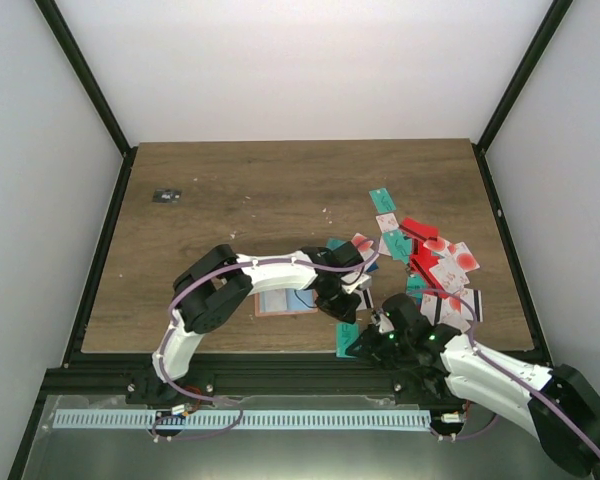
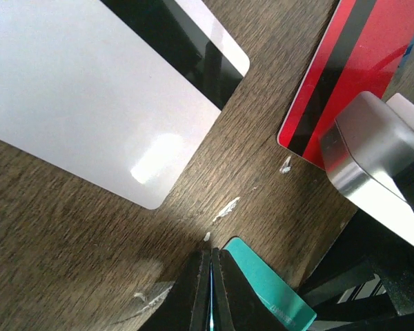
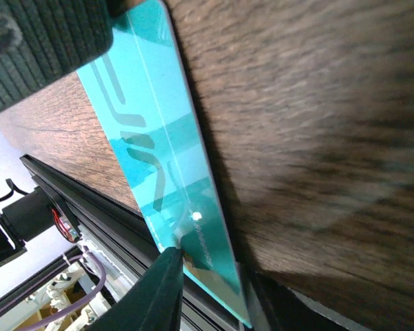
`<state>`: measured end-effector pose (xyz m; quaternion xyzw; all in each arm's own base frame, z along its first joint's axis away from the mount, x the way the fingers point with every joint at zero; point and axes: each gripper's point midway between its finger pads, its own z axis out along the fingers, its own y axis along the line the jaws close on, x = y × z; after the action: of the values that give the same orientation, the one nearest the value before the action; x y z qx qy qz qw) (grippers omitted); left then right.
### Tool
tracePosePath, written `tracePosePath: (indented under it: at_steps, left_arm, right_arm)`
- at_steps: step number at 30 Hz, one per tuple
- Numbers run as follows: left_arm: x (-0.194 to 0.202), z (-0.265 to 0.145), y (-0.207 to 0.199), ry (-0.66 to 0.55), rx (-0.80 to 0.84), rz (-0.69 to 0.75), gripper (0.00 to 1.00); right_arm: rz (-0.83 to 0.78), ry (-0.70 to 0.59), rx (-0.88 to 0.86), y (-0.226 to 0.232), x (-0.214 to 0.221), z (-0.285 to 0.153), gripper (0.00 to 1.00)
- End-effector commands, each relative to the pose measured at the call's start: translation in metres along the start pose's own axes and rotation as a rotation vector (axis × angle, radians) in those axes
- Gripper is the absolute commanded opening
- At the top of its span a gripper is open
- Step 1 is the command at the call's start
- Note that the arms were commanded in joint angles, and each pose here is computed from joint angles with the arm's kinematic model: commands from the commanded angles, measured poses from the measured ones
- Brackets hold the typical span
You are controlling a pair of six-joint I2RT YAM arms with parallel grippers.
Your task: Put the credit cards into the card holder
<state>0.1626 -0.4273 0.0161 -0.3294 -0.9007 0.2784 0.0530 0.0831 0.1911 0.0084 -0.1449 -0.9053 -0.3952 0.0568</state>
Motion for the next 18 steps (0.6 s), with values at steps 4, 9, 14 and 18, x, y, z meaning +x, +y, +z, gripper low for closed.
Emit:
tracePosePath:
  at_steps: [4,9,14,18]
  left_arm:
    - [0.03,0.014,0.018,0.07,-0.045,-0.057,0.04]
    - [0.019,-0.003,0.003,0.024,-0.021,-0.059,0.04]
    - [-0.002,-0.044,-0.016,-0.066,-0.014,-0.06,0.04]
    - [-0.015,-0.093,-0.022,-0.159,-0.029,-0.087,0.06]
  right_arm:
    - [0.045,-0.078,0.044,-0.015,-0.013,0.001,0.07]
    - [0.024,-0.074,0.02,-0.004,-0.013,-0.003,0.02]
    - [-0.04,-0.09,-0.025,0.022,-0.014,-0.015,0.01]
    - [-0.11,-0.12,-0.082,0.052,-0.017,-0.029,0.01]
